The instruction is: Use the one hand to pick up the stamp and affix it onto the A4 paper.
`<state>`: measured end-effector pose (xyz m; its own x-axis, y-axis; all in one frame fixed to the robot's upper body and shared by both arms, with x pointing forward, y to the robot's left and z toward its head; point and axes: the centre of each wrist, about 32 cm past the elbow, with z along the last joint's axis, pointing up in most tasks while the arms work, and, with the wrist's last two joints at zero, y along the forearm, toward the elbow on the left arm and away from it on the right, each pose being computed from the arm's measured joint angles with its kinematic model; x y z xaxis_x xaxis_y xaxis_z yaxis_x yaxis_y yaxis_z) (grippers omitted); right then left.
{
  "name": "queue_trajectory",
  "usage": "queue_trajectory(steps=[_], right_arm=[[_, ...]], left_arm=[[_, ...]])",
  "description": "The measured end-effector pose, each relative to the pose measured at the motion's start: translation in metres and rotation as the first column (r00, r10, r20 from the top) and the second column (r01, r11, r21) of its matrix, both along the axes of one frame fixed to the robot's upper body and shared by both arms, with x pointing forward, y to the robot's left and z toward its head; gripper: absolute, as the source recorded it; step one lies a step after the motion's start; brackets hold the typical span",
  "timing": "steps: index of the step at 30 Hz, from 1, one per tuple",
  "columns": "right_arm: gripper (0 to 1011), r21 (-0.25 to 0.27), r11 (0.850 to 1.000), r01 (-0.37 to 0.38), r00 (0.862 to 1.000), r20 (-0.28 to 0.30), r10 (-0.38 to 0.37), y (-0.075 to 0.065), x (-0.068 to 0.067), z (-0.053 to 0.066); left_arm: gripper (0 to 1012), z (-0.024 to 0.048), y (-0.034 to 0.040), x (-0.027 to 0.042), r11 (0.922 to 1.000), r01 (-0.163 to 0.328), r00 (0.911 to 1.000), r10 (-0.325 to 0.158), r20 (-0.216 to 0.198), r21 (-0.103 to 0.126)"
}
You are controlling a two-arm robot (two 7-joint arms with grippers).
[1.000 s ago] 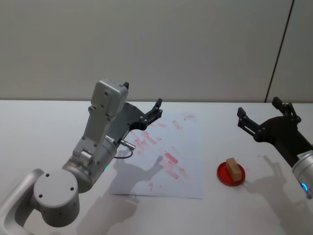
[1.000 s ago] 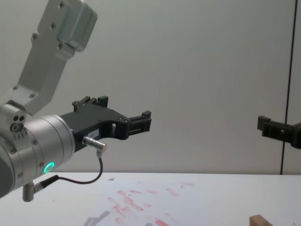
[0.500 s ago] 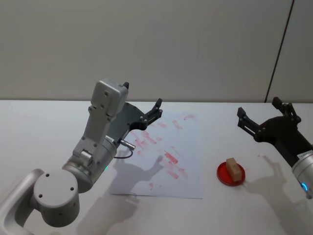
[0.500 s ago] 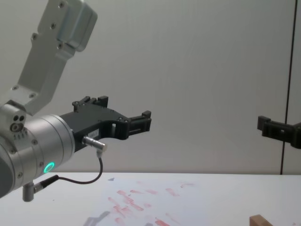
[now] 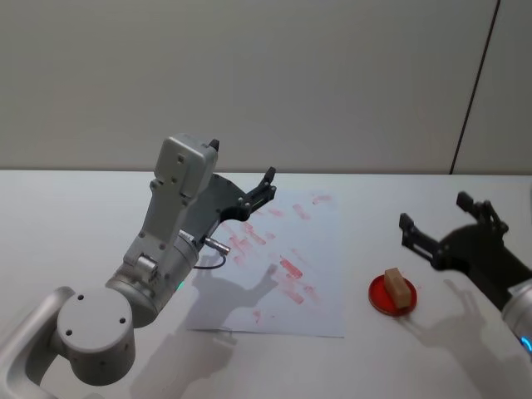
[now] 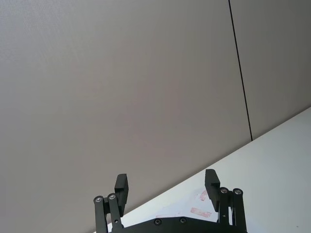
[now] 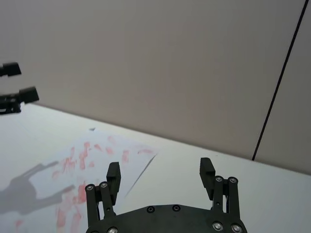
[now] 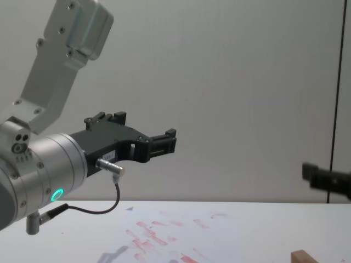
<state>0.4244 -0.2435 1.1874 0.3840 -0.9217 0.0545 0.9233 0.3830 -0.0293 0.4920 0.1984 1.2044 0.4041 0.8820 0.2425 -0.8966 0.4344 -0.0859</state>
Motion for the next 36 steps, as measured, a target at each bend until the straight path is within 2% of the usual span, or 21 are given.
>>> queue_trajectory(steps=[8, 15, 22, 36], right_arm=[[1001, -0.057, 0.998, -0.015, 0.995, -0.099, 0.009, -0.011, -0.017, -0.008], [1001, -0.105, 0.994, -0.012, 0.986, -0.166, -0.006, -0.017, -0.023, -0.017], [1001, -0.132, 0.990, -0.042, 0.977, -0.211, 0.013, -0.015, -0.020, -0.025], [1001, -0.137, 0.986, -0.096, 0.959, -0.279, 0.055, -0.002, -0.005, -0.036]], left_arm=[[1003, 0.0000, 0.0000, 0.0000, 1.0000, 0.000, 1.0000, 0.000, 0.000, 0.000], [1003, 0.0000, 0.0000, 0.0000, 1.0000, 0.000, 1.0000, 0.000, 0.000, 0.000], [1003, 0.0000, 0.0000, 0.0000, 1.0000, 0.000, 1.0000, 0.000, 0.000, 0.000], [1003, 0.0000, 0.0000, 0.0000, 1.0000, 0.000, 1.0000, 0.000, 0.000, 0.000]])
